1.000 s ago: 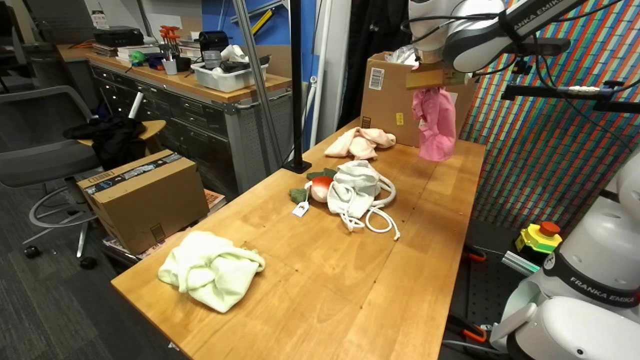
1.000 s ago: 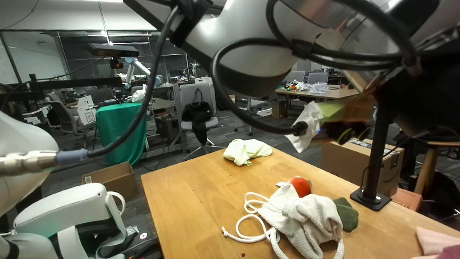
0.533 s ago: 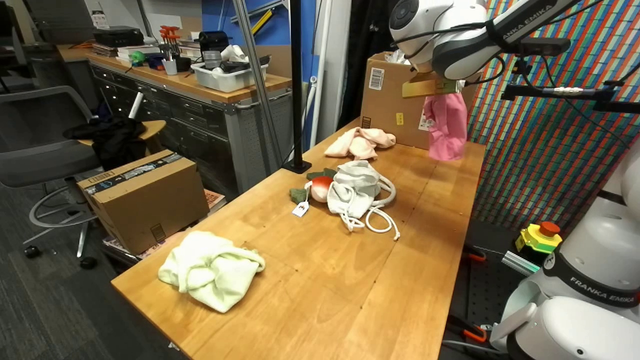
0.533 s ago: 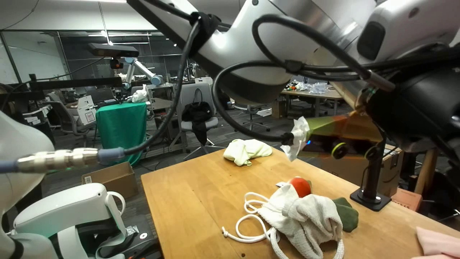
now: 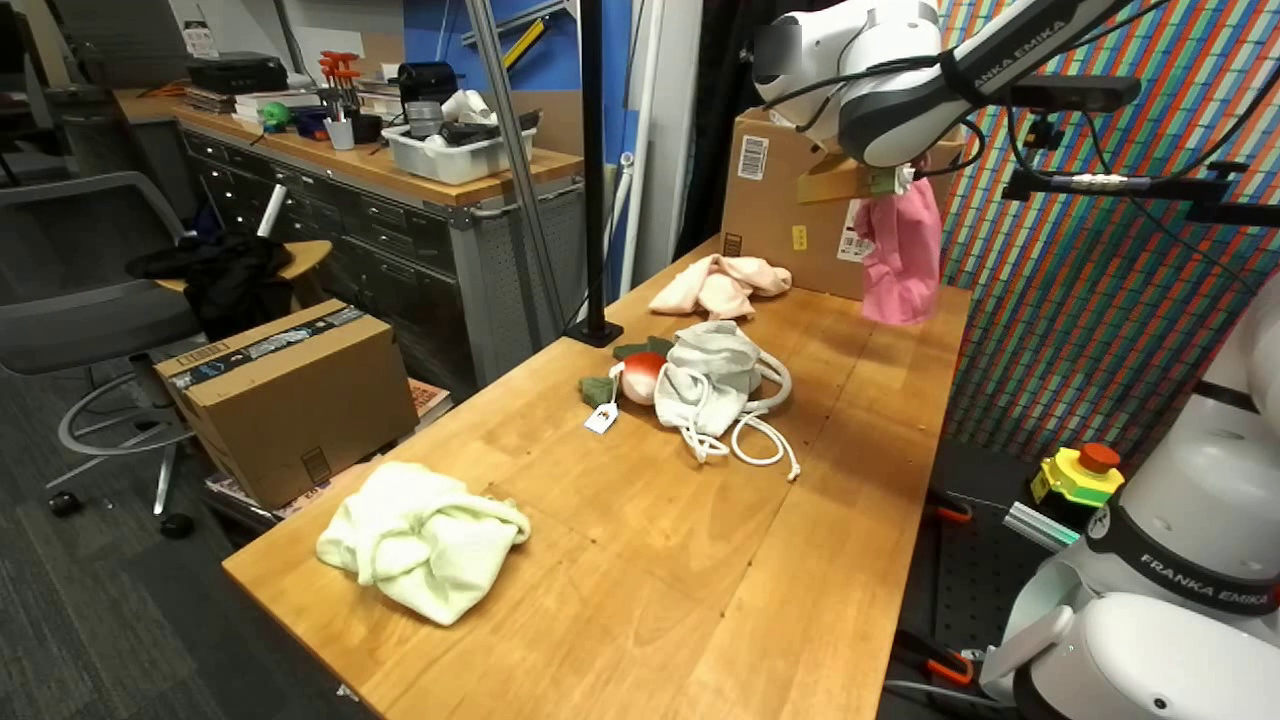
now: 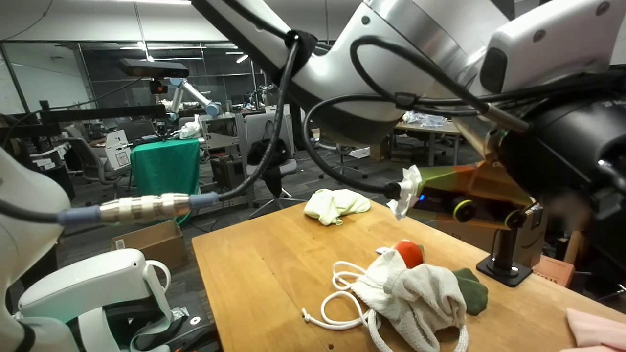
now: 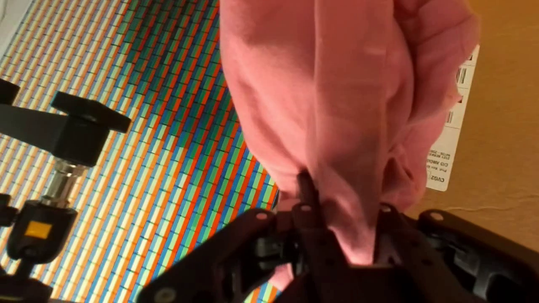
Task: Separate all the objects on the heap
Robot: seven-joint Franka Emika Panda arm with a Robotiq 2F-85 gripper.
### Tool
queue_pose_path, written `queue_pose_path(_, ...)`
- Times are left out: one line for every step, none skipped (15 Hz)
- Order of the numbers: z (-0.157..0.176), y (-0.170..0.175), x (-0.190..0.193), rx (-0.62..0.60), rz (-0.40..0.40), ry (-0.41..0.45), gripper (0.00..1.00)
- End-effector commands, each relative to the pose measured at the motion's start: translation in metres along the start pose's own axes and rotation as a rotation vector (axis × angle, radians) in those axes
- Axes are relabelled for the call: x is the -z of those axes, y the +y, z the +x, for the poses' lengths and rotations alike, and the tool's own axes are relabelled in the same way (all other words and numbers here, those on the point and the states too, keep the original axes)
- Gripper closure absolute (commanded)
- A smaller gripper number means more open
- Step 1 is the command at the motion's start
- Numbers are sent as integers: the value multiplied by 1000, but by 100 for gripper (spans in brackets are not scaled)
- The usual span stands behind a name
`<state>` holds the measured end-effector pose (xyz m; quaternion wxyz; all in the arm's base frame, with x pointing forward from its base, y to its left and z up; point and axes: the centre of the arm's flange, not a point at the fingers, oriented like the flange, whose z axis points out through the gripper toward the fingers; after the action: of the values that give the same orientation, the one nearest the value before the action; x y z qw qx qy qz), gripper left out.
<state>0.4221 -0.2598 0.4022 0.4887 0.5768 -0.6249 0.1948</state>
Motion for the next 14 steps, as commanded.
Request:
queue_pose_path(8, -9, 1, -22, -36, 38, 46)
queue_pose_path(7, -10, 0, -20, -43, 39, 38)
queue_pose_path(7, -10, 0, -20, -42, 37, 30)
queue_pose_path(7, -10, -1, -18, -47, 38, 23)
queue_pose_path(8, -10, -1, -17, -47, 37, 15)
queue_pose_path(7, -10, 0, -12, -43, 36, 8)
queue_pose_path(6, -10, 1, -1, -35, 33, 1)
queue_pose_path(2, -11, 4, 31, -8, 18, 0)
queue_pose_path(-5, -11, 11, 88, 45, -2, 0)
queue_pose_path(-12, -13, 18, 139, 99, -19, 0)
queue_pose_path(-21, -14, 27, 173, 137, -33, 0)
queue_pose_path(-32, -15, 36, 210, 179, -42, 0)
queue_pose_path(-40, -16, 45, 248, 219, -50, 0)
queue_pose_path(-51, -16, 54, 286, 258, -59, 0)
